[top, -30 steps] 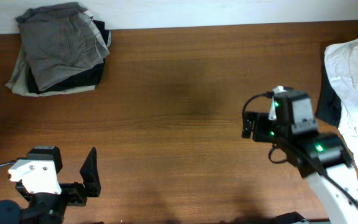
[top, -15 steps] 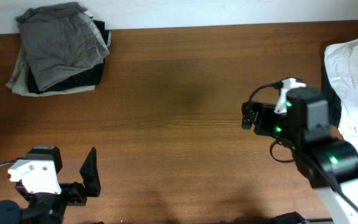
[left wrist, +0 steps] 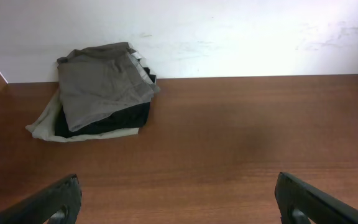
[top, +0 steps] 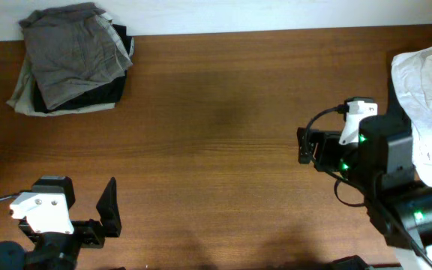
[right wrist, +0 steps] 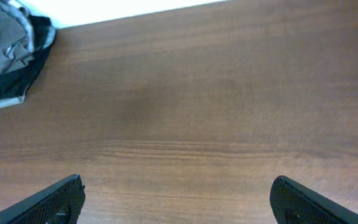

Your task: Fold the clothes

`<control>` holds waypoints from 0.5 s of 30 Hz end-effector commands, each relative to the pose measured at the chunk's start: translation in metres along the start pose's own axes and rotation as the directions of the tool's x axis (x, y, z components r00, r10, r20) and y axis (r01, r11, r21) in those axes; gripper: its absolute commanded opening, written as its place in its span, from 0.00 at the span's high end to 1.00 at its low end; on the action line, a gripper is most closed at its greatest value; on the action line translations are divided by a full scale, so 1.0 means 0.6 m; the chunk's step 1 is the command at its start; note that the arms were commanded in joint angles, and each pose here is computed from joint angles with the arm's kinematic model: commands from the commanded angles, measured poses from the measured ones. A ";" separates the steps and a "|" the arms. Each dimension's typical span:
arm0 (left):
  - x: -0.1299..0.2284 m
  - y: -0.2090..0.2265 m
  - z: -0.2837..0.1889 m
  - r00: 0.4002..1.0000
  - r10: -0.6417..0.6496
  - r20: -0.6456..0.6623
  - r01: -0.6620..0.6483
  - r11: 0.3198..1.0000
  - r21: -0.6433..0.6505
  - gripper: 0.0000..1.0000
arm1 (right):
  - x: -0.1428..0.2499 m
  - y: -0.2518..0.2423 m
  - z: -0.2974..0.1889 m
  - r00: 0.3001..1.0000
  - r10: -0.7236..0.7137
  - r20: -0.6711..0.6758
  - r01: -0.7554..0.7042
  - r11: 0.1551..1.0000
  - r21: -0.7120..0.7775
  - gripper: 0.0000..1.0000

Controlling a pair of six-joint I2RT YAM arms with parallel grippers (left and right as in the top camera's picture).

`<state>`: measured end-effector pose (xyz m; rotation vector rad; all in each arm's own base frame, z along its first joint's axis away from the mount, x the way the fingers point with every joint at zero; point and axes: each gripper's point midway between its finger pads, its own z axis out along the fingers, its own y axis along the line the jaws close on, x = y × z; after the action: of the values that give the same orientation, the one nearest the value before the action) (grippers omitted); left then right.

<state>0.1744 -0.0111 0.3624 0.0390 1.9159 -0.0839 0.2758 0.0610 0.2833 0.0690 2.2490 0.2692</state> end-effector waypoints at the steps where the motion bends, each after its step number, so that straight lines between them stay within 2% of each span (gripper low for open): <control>1: 0.001 -0.005 -0.002 1.000 0.018 0.005 -0.019 1.000 0.014 0.01 | -0.016 0.000 -0.028 0.992 -0.102 0.074 0.102 0.995 0.005 0.01; 6: 0.001 -0.005 -0.002 1.000 0.018 0.005 -0.019 1.000 0.014 0.01 | 0.003 -0.034 -0.047 0.980 -0.092 0.176 0.088 0.996 0.030 0.01; 9: 0.001 -0.005 -0.002 1.000 0.018 0.005 -0.018 1.000 0.014 0.01 | 0.022 -0.053 -0.049 0.955 -0.072 0.287 0.067 0.997 0.029 0.01; 11: 0.001 -0.005 -0.002 1.000 0.018 0.005 -0.019 1.000 0.014 0.01 | 0.040 -0.061 -0.043 0.914 -0.070 0.399 0.071 0.997 0.014 0.01; 15: 0.001 -0.005 -0.002 1.000 0.018 0.005 -0.019 1.000 0.014 0.01 | 0.076 -0.066 -0.024 0.851 -0.069 0.521 0.099 0.995 -0.030 0.01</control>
<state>0.1739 -0.0112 0.3625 0.0393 1.9141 -0.0835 0.2415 0.0216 0.2748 0.0500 1.7484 0.1960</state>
